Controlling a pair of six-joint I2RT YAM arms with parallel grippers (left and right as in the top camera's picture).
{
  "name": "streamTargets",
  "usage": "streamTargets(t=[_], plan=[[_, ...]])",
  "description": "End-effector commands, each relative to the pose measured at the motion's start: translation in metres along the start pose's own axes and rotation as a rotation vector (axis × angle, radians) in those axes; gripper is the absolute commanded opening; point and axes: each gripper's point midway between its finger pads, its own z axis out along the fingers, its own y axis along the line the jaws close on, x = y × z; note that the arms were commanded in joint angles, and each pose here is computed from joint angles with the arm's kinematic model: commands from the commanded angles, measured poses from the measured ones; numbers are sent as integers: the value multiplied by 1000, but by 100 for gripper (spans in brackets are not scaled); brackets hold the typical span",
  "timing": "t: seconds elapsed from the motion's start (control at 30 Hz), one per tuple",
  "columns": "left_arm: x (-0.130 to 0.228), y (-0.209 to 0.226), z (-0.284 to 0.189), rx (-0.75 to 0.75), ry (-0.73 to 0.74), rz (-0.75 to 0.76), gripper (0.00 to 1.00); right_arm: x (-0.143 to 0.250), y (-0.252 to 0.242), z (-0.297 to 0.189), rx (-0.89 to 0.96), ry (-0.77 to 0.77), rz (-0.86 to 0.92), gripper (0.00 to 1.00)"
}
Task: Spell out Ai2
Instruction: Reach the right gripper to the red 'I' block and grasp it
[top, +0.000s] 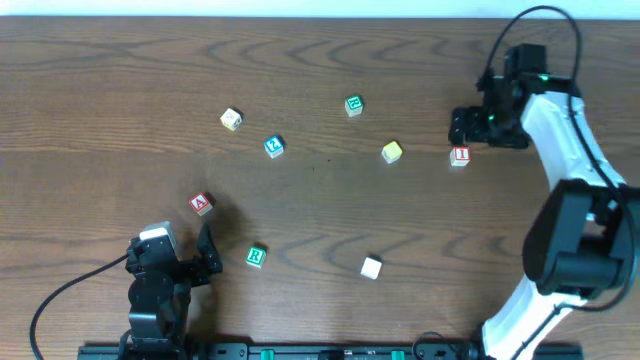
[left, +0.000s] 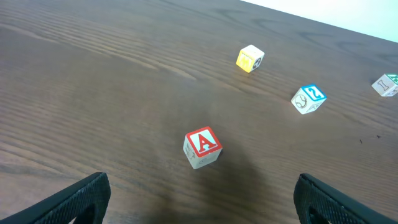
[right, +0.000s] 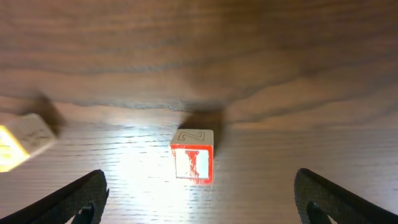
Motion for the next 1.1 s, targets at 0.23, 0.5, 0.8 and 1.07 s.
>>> streamTargets(t=[0.23,0.5,0.8,1.07], plan=[[6,3,3,-10,11,19,95,12,-7,38,110,109,-107,80],[6,3,3,-10,11,19,95,6,-8,41,110,88,-104,66],[6,3,3,-10,11,19,95,5,0,44,65,73,-103,59],[6,3,3,-10,11,19,95,19,8,52,17,110,-99,54]])
